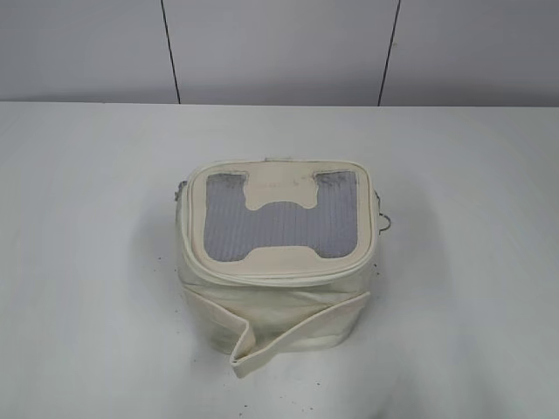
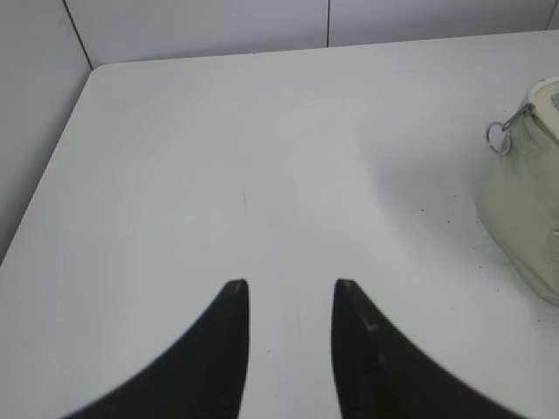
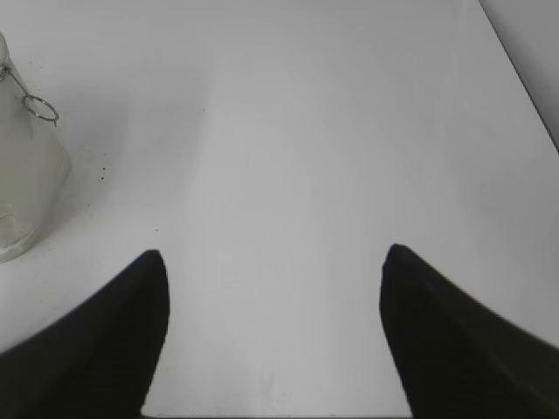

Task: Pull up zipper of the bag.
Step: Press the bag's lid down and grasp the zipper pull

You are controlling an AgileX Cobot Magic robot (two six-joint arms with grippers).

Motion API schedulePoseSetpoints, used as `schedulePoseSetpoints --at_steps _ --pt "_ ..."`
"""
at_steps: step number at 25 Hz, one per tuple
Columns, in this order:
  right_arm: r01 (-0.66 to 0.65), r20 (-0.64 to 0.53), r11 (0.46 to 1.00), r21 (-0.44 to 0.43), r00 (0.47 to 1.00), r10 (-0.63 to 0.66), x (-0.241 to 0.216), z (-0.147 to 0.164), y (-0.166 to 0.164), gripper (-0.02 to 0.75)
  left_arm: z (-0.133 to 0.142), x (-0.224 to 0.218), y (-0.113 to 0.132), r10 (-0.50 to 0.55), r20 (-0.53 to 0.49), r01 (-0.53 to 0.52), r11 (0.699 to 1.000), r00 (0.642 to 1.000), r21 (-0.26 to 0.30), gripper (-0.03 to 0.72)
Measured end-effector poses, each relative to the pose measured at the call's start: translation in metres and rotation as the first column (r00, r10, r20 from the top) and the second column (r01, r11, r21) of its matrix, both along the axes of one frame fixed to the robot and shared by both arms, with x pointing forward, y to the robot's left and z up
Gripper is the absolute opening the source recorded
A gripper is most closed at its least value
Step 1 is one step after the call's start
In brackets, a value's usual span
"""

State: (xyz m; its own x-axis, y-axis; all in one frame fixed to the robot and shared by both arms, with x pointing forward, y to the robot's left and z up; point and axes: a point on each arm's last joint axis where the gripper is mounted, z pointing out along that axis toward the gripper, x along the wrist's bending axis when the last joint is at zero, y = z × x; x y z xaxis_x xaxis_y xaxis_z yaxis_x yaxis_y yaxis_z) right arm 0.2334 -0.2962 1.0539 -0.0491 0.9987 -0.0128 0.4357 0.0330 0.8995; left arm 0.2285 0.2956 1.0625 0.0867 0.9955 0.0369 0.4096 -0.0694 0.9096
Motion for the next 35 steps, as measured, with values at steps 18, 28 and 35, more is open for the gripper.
schedulePoseSetpoints --at_steps 18,28,35 --pt "0.0 0.0 1.0 0.0 1.0 0.0 0.0 0.0 0.0 0.587 0.0 0.0 0.0 0.0 0.0 0.0 1.0 1.0 0.0 0.243" --pt "0.0 0.0 1.0 0.0 1.0 0.0 0.0 0.0 0.0 0.587 0.0 0.0 0.0 0.0 0.0 0.0 1.0 1.0 0.0 0.243" --pt "0.0 0.0 1.0 0.0 1.0 0.0 0.0 0.0 0.0 0.587 0.0 0.0 0.0 0.0 0.0 0.0 1.0 1.0 0.0 0.243"
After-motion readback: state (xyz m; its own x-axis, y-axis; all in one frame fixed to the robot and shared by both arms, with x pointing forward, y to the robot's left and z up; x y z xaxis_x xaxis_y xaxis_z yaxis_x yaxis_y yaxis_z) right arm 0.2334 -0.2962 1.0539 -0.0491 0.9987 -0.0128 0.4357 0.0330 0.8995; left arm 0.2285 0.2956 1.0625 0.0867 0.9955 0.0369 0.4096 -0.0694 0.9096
